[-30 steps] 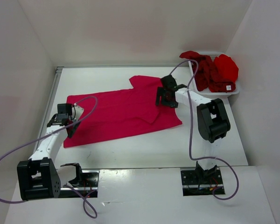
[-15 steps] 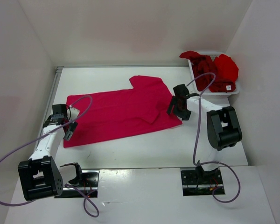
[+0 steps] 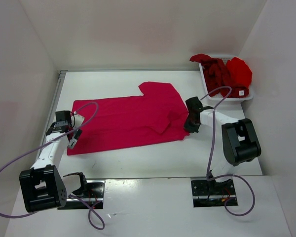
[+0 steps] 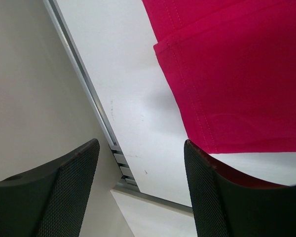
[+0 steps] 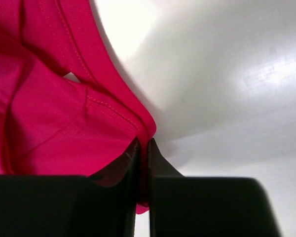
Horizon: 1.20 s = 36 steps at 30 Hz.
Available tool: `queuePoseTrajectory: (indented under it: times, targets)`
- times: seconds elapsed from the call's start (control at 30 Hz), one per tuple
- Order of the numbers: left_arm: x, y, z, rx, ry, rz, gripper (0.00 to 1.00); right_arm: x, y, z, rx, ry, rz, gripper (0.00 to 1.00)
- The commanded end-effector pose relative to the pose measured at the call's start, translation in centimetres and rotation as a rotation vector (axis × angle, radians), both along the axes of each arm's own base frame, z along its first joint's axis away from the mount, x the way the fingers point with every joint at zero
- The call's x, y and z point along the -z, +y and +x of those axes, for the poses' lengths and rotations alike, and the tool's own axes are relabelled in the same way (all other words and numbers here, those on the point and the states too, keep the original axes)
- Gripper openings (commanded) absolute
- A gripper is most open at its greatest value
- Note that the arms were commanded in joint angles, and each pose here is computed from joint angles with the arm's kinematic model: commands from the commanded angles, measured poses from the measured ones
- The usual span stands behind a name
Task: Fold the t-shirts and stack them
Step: Fold the flattened tshirt in 1/3 of the way
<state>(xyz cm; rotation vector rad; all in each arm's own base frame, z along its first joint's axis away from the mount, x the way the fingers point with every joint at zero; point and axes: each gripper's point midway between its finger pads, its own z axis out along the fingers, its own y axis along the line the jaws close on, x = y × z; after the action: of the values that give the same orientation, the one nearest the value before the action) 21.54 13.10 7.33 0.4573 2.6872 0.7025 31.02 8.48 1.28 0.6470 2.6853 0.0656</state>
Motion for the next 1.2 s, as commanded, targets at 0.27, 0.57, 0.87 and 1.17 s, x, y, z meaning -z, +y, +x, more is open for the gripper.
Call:
queuePoseTrajectory:
  times: [0.27,0.57,0.87,1.17]
  targets:
    - [-1.7,0.2,3.0,0.068,-0.050,0.039,0.77,-6.6,-2.5,-4.4,0.277,-0.085,0.009,0.78]
    - [-3.5,-0.2,4.9,0.084,-0.121,0.025,0.77,-14.0,1.4,-3.3,0.150,-0.323,0.148,0.81]
    - [-3.6,-1.9,5.3,0.061,-0.160,-0.051,0.78,-7.2,13.2,-1.9,-0.103,-0.136,0.137,0.77]
    - [-4.1,-1.8,5.2,0.056,-0.156,-0.044,0.78,-3.9,15.1,-0.4,-0.154,-0.095,0.135,0.77]
